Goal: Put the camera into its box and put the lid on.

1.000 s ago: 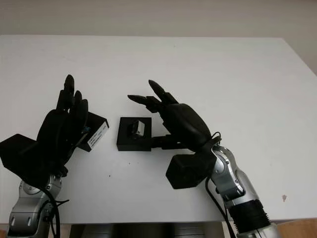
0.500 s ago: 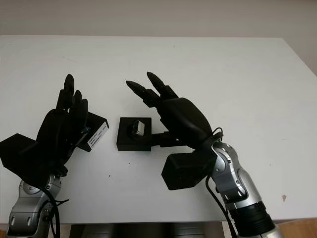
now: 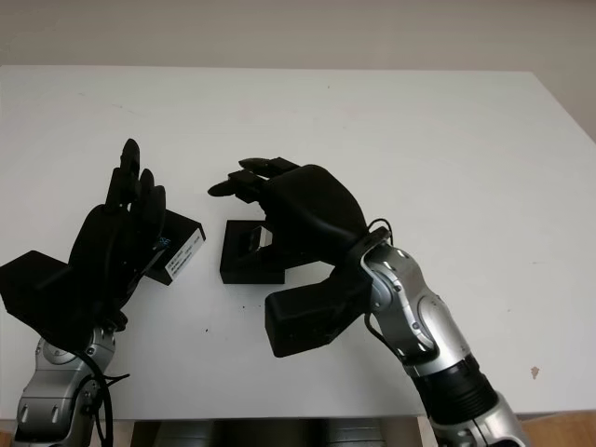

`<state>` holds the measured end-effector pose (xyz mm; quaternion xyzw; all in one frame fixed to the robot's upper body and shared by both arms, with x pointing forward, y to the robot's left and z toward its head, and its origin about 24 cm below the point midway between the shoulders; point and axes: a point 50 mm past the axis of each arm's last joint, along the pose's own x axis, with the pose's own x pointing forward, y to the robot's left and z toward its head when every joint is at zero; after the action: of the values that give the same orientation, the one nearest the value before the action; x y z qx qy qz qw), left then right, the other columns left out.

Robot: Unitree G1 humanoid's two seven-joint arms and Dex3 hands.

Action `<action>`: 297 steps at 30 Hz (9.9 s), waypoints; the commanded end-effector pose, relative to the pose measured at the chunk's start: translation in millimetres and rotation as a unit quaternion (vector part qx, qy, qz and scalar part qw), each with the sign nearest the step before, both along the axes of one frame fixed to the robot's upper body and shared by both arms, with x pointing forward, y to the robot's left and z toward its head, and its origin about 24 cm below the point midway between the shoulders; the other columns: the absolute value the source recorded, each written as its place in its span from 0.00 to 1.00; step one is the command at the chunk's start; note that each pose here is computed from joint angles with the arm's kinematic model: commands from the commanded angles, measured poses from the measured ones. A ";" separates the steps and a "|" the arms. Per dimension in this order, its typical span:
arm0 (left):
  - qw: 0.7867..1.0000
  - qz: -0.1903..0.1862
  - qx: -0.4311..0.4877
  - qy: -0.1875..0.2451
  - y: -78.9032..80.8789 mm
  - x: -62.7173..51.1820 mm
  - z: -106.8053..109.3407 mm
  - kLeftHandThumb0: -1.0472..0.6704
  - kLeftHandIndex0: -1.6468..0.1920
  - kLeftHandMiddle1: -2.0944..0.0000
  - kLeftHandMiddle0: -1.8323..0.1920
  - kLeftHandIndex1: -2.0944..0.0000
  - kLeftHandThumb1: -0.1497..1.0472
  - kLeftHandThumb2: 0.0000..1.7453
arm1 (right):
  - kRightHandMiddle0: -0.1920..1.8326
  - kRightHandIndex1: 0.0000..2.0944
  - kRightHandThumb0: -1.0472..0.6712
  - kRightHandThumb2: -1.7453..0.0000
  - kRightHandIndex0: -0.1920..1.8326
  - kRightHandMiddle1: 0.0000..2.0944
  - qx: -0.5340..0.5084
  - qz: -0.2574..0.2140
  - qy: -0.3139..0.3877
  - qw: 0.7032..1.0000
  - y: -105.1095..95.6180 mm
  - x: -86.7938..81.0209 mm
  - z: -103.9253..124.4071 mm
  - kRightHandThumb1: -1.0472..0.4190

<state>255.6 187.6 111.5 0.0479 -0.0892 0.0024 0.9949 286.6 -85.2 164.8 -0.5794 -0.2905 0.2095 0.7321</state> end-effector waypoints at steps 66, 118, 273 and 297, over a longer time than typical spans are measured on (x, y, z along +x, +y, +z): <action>1.000 -0.004 -0.003 -0.004 -2.1 -2.9 -2.2 0.19 1.00 1.00 1.00 1.00 1.00 0.33 | 0.31 0.07 0.23 0.97 0.37 0.64 -0.118 -0.071 -0.084 0.987 4.0 9.5 -15.8 0.06; 1.000 -0.001 0.009 -0.001 3.0 -1.8 0.8 0.18 1.00 1.00 1.00 1.00 1.00 0.32 | 0.30 0.44 0.41 0.97 0.23 0.68 0.073 -0.026 -0.022 0.997 -19.5 15.6 22.4 0.05; 1.000 -0.005 0.004 0.004 3.7 -5.8 -1.8 0.18 1.00 1.00 1.00 1.00 1.00 0.32 | 0.31 0.55 0.35 0.97 0.17 0.72 -0.040 -0.121 -0.131 0.983 0.4 -2.1 -47.2 0.04; 1.000 -0.008 0.008 0.006 3.8 -4.6 -1.5 0.17 1.00 1.00 1.00 1.00 1.00 0.31 | 0.29 0.52 0.36 0.97 0.16 0.72 0.111 -0.104 -0.027 0.988 -5.9 12.4 -45.0 0.05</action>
<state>251.8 191.3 106.4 0.0519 -0.0744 -0.0041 0.9959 295.1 -90.6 113.5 -0.5488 -0.2721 0.0872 0.7856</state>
